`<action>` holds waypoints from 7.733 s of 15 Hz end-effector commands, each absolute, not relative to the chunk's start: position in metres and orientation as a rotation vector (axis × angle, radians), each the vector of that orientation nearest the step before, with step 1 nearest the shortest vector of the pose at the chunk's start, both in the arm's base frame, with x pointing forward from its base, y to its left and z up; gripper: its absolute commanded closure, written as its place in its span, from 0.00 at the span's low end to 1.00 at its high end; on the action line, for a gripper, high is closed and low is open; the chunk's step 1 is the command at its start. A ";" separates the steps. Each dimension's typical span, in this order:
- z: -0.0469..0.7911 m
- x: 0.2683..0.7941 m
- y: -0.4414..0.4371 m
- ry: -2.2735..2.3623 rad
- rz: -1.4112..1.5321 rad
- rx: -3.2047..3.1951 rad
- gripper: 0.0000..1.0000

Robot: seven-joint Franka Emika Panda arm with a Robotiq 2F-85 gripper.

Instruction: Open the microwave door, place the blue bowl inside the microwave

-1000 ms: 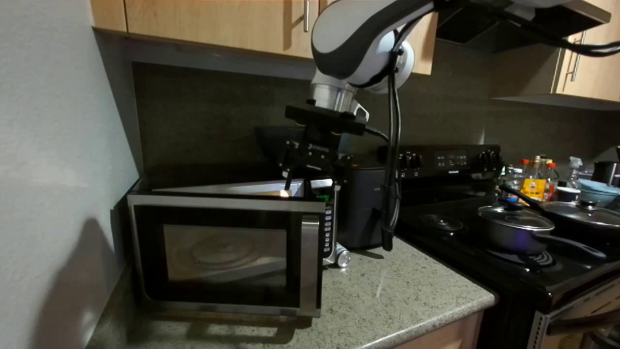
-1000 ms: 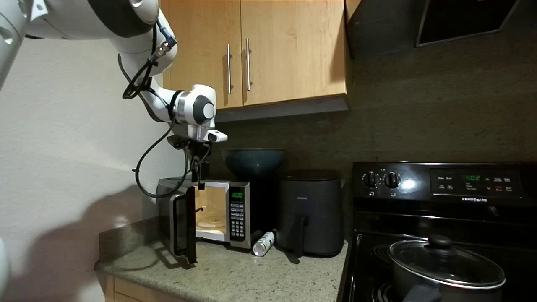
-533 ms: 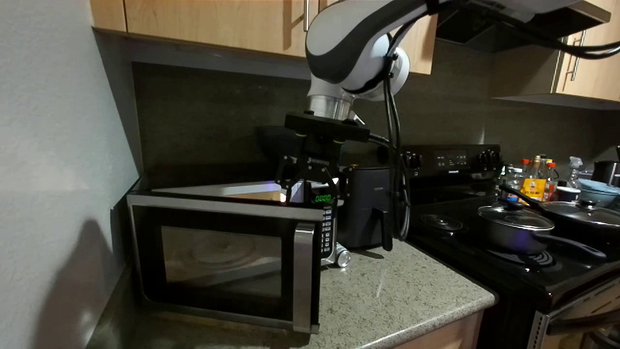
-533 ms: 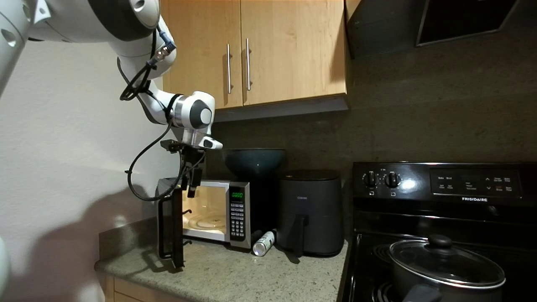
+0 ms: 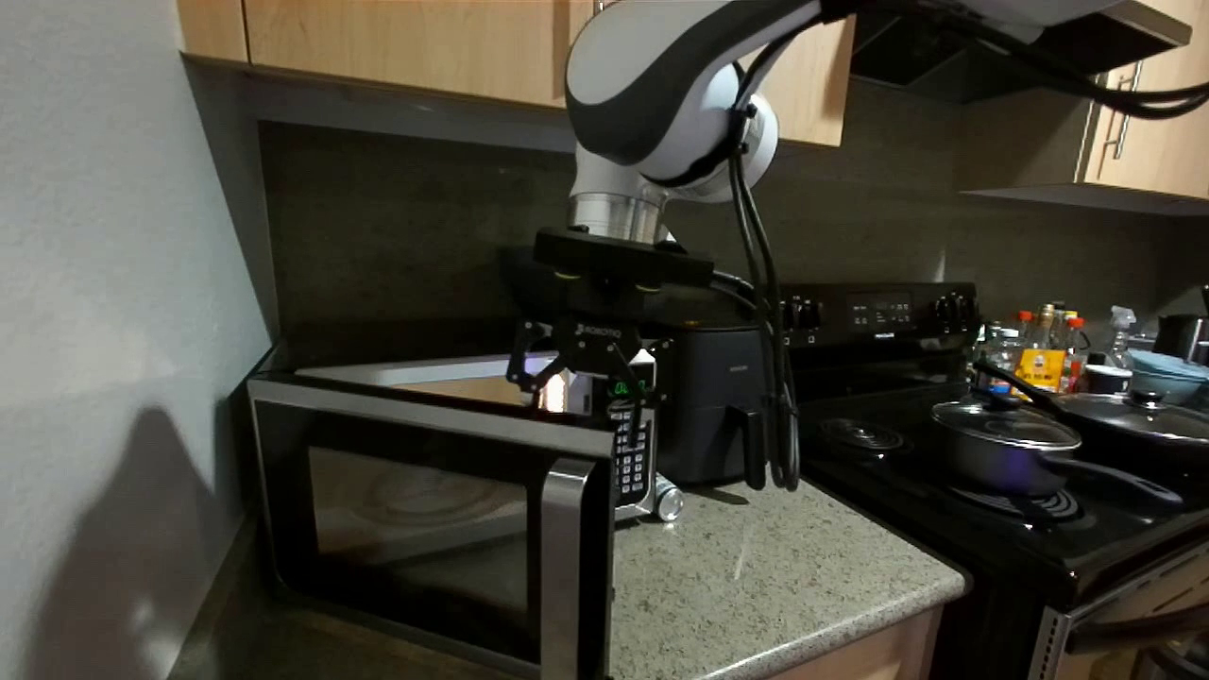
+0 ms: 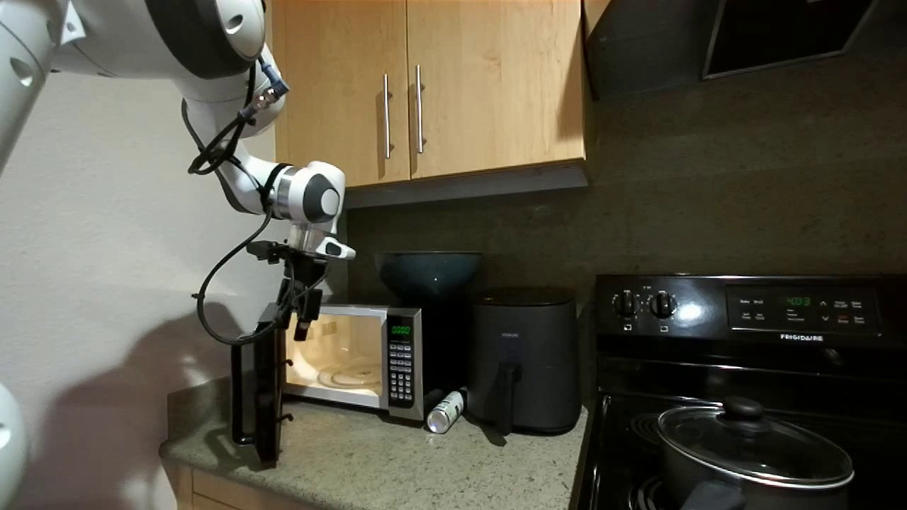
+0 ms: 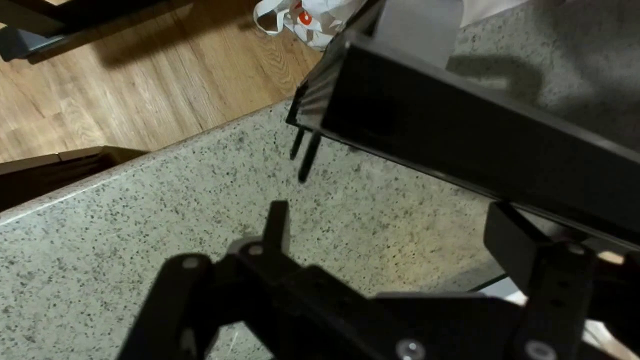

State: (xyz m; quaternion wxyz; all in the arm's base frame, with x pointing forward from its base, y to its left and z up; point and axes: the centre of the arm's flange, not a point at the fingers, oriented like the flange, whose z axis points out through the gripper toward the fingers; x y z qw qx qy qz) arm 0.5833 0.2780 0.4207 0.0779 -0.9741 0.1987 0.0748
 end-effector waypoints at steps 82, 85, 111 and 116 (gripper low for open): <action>0.541 0.667 0.119 1.117 -0.404 -2.166 0.00; 0.565 0.666 0.129 1.070 -0.428 -2.156 0.00; 0.518 0.703 0.115 1.319 -0.099 -2.144 0.00; 0.519 0.700 0.107 1.315 -0.052 -2.162 0.33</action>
